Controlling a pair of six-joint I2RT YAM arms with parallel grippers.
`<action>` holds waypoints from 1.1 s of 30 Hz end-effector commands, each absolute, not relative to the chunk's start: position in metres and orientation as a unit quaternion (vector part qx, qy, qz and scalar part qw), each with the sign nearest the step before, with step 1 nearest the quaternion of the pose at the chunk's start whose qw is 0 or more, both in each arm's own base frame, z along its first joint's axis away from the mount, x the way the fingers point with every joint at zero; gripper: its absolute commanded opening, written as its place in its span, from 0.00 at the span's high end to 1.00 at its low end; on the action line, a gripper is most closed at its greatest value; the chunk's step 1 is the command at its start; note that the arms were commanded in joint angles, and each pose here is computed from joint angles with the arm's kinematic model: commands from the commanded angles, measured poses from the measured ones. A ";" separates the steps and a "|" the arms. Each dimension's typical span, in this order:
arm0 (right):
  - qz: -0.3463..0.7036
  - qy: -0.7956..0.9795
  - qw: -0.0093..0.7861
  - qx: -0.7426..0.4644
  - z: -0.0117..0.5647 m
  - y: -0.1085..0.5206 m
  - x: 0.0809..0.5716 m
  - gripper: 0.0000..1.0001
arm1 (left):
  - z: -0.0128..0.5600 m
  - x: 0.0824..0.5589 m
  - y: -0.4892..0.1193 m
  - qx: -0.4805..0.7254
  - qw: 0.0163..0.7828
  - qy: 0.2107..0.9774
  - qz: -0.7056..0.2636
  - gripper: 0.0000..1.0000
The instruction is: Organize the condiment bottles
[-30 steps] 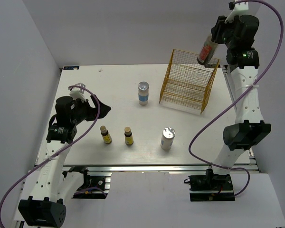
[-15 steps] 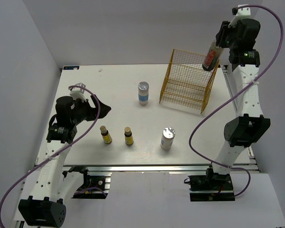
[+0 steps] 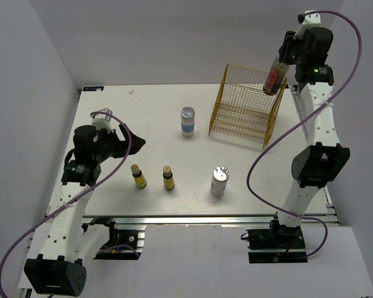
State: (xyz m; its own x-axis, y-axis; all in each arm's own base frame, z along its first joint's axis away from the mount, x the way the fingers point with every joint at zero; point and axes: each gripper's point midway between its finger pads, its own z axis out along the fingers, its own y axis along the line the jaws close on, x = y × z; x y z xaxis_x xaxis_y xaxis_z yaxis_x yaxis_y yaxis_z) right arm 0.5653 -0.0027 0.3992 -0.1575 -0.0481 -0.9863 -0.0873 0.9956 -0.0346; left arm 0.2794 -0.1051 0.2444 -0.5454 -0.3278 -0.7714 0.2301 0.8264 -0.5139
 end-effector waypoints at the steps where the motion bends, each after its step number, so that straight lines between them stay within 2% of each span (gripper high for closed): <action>1: 0.006 0.692 0.721 -0.045 0.456 -0.005 0.568 1.00 | 0.249 0.280 -0.108 -0.024 0.482 0.822 -0.302 0.05; 24: 0.001 0.749 0.661 -0.053 0.348 -0.003 0.600 1.00 | 0.252 0.280 -0.109 -0.027 0.480 0.822 -0.306 0.05; 30: 0.003 0.753 0.654 -0.066 0.338 0.003 0.600 0.75 | 0.250 0.279 -0.109 -0.030 0.479 0.822 -0.307 0.05; 33: 0.008 0.757 0.650 -0.069 0.333 0.006 0.596 0.67 | 0.250 0.278 -0.109 -0.029 0.479 0.822 -0.307 0.05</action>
